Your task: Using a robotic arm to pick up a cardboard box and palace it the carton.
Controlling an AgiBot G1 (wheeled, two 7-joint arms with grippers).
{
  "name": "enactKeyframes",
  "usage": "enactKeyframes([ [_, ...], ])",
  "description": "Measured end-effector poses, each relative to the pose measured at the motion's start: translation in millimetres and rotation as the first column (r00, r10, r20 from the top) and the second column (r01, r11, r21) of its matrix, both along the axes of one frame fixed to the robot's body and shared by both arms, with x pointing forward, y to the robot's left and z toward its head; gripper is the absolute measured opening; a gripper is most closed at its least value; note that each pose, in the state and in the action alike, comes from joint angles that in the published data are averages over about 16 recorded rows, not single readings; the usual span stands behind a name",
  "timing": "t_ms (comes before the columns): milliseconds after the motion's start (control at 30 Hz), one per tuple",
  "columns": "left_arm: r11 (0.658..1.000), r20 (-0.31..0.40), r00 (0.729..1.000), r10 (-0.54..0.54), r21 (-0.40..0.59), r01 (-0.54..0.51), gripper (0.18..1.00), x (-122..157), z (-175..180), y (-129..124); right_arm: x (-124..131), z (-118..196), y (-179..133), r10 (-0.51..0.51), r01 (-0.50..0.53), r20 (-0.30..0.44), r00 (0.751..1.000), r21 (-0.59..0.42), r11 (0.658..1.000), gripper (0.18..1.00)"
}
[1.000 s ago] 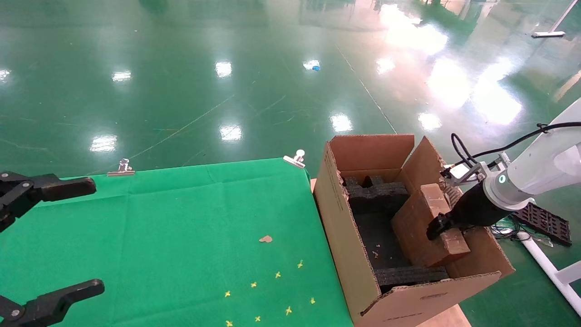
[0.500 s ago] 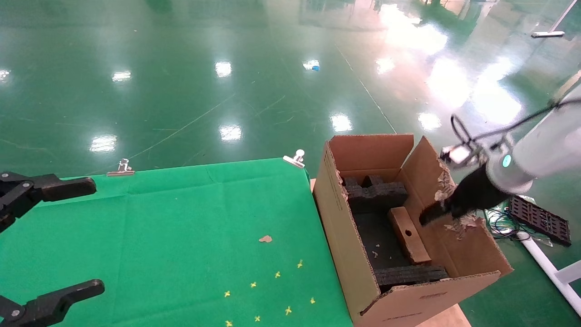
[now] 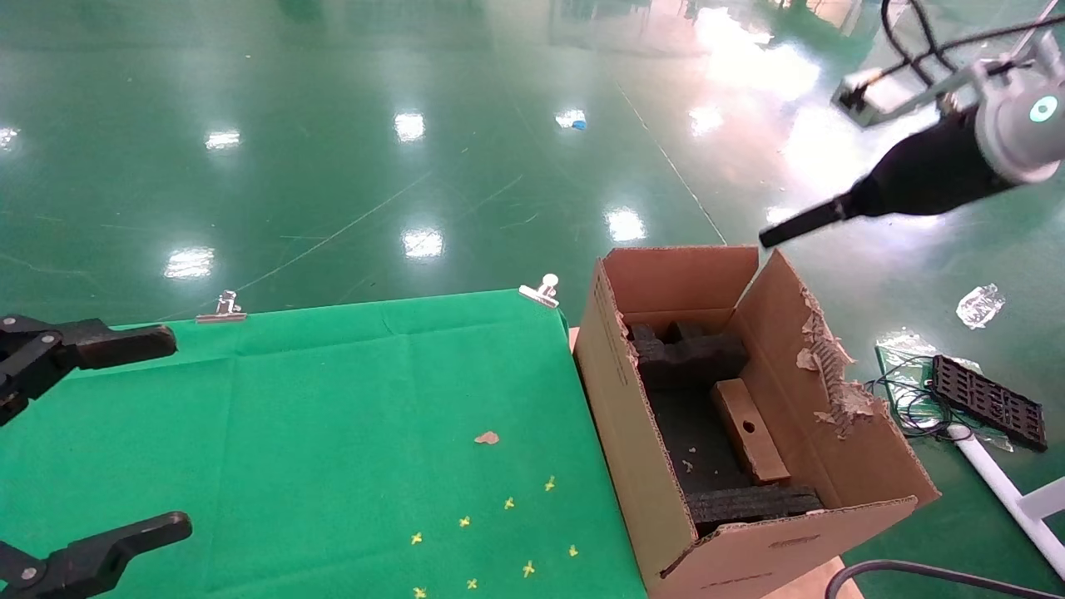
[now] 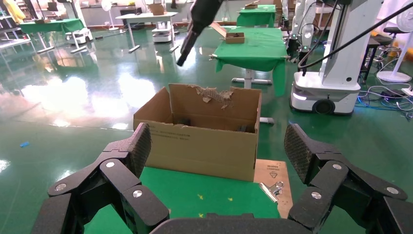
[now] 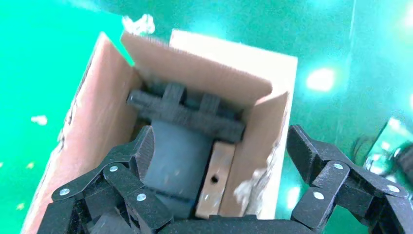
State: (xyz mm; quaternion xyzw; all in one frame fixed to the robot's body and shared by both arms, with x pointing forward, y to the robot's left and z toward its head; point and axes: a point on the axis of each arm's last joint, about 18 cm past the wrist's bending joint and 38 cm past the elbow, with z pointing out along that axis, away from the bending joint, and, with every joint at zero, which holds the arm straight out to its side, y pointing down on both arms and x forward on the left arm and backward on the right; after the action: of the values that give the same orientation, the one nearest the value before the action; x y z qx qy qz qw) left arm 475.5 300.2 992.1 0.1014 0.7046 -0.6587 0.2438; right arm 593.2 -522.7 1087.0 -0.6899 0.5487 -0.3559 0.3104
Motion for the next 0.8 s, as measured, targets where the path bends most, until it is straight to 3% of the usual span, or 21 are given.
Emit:
enactKeyframes([
  [200, 1.0, 0.0, 1.0, 0.0, 0.0, 0.0, 1.001, 0.1, 0.0, 0.0, 4.4, 6.9, 9.4, 0.081, -0.08, 0.063, 0.995, -0.017, 0.997, 0.991],
  [433, 1.0, 0.0, 1.0, 0.0, -0.001, 0.0, 1.001, 0.1, 0.0, 0.1, 19.8, -10.9, 41.4, 0.229, -0.23, 0.085, 0.97, -0.001, 0.973, 1.0],
  [600, 1.0, 0.0, 1.0, 0.0, 0.0, 0.0, 1.001, 0.1, 0.0, 0.1, 29.5, -32.1, 74.1, 0.365, -0.369, 0.099, 0.926, 0.021, 0.929, 1.0],
  [800, 1.0, 0.0, 1.0, 0.0, 0.0, 0.0, 1.001, 0.2, 0.0, 0.1, 32.6, -53.7, 111.2, 0.512, -0.522, 0.135, 0.848, 0.043, 0.852, 1.0],
])
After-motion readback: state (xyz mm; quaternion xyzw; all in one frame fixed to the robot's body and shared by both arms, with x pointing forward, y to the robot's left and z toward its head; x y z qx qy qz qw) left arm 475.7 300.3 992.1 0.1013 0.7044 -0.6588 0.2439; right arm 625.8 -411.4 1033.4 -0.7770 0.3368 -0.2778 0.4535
